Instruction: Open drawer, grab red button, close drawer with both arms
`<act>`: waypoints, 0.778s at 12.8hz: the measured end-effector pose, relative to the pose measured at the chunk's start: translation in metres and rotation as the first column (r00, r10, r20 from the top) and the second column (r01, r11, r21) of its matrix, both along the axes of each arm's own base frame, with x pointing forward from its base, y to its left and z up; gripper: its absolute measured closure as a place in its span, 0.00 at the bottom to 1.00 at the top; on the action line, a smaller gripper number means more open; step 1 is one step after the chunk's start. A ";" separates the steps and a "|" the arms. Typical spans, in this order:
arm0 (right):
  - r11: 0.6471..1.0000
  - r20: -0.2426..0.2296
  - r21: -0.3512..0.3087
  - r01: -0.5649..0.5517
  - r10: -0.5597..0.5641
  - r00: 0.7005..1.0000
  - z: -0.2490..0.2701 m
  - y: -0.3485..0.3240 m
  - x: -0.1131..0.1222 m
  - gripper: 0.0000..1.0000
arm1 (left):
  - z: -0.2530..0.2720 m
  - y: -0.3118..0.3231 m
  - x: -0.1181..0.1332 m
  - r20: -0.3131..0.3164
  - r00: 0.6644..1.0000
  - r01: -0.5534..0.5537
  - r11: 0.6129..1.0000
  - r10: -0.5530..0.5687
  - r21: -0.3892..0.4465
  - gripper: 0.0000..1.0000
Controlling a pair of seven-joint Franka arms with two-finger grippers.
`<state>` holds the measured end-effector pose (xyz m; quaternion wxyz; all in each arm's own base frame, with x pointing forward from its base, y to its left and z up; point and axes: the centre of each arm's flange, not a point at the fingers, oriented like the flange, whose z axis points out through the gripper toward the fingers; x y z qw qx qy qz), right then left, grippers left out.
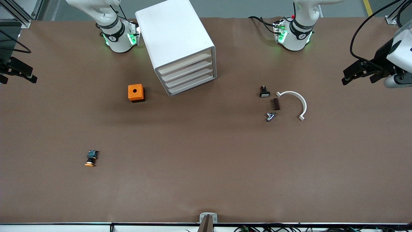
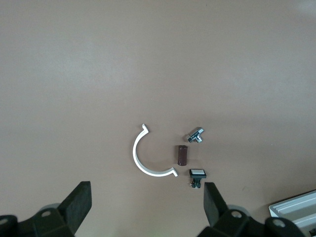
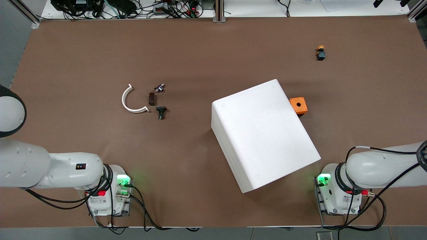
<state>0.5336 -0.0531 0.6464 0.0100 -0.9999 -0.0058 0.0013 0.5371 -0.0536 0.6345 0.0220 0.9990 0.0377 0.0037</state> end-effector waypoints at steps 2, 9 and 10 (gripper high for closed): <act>1.000 0.000 0.000 -0.001 0.001 1.000 0.000 0.001 0.000 0.00 | 0.000 0.000 0.000 0.000 1.000 0.000 1.000 0.000 0.000 0.00; 1.000 0.002 0.000 -0.005 0.005 1.000 0.000 0.002 0.000 0.00 | -0.018 0.036 0.011 -0.036 0.997 -0.066 0.998 0.066 0.001 0.00; 1.000 0.007 -0.001 -0.005 0.005 1.000 0.001 0.003 0.001 0.00 | -0.031 0.048 0.017 -0.058 0.995 -0.085 0.996 0.085 0.001 0.00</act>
